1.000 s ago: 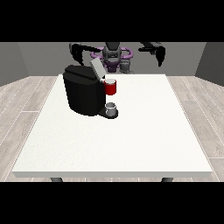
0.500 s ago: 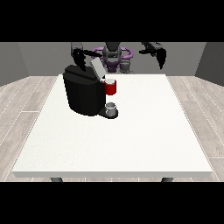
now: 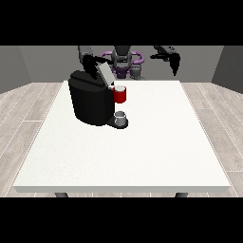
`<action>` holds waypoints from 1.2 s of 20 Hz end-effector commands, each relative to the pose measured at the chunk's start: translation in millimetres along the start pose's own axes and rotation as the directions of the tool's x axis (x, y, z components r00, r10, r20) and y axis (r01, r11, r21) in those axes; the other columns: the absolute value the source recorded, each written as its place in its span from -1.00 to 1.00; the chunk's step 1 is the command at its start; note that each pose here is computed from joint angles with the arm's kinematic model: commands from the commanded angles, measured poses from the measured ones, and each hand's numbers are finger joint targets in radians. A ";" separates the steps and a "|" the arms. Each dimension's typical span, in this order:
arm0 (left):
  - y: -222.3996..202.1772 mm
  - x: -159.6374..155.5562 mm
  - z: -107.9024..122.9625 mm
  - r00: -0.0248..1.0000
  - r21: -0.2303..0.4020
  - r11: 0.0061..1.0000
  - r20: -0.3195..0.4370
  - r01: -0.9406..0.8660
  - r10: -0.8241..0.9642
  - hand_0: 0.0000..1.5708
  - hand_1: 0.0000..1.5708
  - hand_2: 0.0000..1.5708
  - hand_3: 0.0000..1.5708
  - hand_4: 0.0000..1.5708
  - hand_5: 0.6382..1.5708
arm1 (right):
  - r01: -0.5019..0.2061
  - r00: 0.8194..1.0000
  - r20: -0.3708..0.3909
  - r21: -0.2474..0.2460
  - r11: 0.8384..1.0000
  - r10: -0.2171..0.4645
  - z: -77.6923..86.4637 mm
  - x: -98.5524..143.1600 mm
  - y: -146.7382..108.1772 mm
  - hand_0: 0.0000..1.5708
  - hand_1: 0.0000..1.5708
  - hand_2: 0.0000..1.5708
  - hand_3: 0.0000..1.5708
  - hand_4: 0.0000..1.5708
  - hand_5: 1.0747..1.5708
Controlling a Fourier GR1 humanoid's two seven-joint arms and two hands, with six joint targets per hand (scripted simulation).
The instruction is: Insert the coffee pod into the coffee machine and close the lid
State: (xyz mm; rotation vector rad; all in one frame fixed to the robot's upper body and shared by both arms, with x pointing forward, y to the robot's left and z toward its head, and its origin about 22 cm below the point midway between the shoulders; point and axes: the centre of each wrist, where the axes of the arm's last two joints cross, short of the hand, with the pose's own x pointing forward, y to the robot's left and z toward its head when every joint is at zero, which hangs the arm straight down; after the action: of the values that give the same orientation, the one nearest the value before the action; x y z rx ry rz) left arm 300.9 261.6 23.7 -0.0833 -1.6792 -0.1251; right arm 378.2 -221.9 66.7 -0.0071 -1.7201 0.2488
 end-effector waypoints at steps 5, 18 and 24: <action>-21.9 8.0 -2.8 1.000 -0.019 1.000 -0.017 0.017 -0.017 -1.00 -1.00 -1.00 -1.00 -1.00 1.00 | -0.025 0.999 -0.046 0.024 0.999 0.026 -10.3 -4.7 10.4 -1.00 -1.00 -1.00 -1.00 -1.00 1.00; 7.6 -2.3 1.9 1.000 0.019 0.999 -0.011 0.028 -0.028 -1.00 -1.00 -1.00 -1.00 -0.76 1.00 | -0.097 0.994 0.057 0.095 0.991 0.092 -32.8 24.3 27.4 -1.00 -1.00 -1.00 -1.00 -1.00 1.00; 13.2 2.2 -7.1 1.000 0.017 1.000 0.022 0.014 -0.015 -1.00 -1.00 -1.00 -1.00 -0.77 1.00 | -0.165 0.982 0.108 0.099 0.981 0.154 -50.0 51.1 40.9 -1.00 -1.00 -1.00 -1.00 -0.84 1.00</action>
State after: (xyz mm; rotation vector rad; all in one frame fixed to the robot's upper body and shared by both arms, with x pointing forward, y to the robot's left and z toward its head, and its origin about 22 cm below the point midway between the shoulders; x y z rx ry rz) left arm 306.0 273.3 21.9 -0.0517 -1.6828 -0.1168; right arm 405.8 -168.8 104.3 -0.0206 -1.7786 0.4355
